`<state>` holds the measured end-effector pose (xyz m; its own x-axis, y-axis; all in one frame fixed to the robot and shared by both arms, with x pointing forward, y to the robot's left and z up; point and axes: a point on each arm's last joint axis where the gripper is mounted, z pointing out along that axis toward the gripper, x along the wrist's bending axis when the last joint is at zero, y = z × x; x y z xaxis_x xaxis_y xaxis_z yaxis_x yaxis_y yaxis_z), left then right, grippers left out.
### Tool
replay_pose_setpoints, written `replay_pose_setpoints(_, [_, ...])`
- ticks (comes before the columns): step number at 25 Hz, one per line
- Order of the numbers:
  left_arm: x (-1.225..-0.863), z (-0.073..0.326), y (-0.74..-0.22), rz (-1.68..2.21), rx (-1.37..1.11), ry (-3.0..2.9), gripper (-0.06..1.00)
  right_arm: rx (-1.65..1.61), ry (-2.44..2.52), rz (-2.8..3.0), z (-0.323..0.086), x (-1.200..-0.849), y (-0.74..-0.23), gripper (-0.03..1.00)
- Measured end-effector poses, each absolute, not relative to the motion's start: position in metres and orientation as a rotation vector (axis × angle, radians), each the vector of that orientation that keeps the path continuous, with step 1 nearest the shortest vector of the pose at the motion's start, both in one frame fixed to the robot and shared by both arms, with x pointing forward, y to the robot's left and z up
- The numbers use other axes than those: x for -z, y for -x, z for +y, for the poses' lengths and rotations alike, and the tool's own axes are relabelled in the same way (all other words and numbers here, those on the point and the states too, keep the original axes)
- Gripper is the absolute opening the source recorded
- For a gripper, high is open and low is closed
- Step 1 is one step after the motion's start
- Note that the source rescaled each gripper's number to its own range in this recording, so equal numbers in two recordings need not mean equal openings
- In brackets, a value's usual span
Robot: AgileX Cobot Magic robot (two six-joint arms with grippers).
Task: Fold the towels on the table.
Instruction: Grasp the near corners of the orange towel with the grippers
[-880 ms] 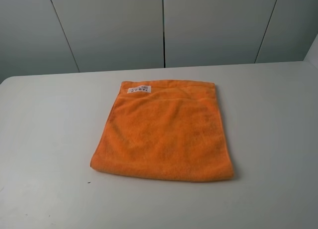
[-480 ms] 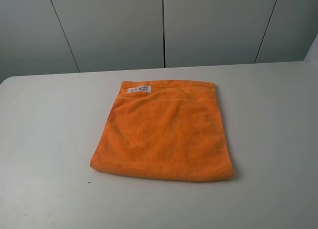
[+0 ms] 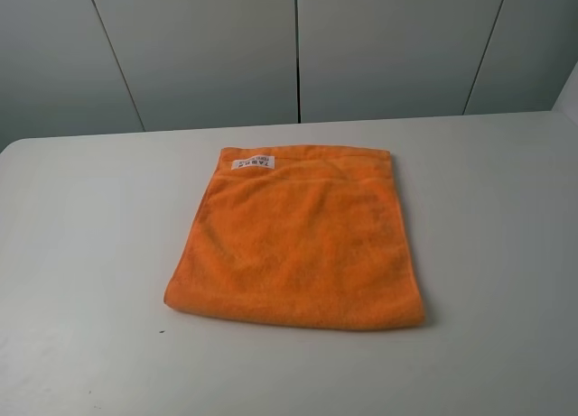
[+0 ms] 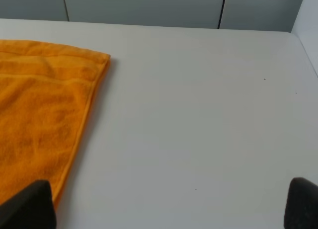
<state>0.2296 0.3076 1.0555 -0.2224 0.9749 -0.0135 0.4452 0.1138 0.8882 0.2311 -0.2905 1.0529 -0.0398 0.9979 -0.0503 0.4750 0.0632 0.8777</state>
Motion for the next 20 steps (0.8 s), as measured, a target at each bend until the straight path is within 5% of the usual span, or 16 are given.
replay_pose_setpoints(20, [-1.0555, 0.3076, -0.2296, 1.754, -1.054, -1.387, 0.99, -0.907, -1.504, 1.612, -0.2905, -1.0529, -0.2311, 1.0])
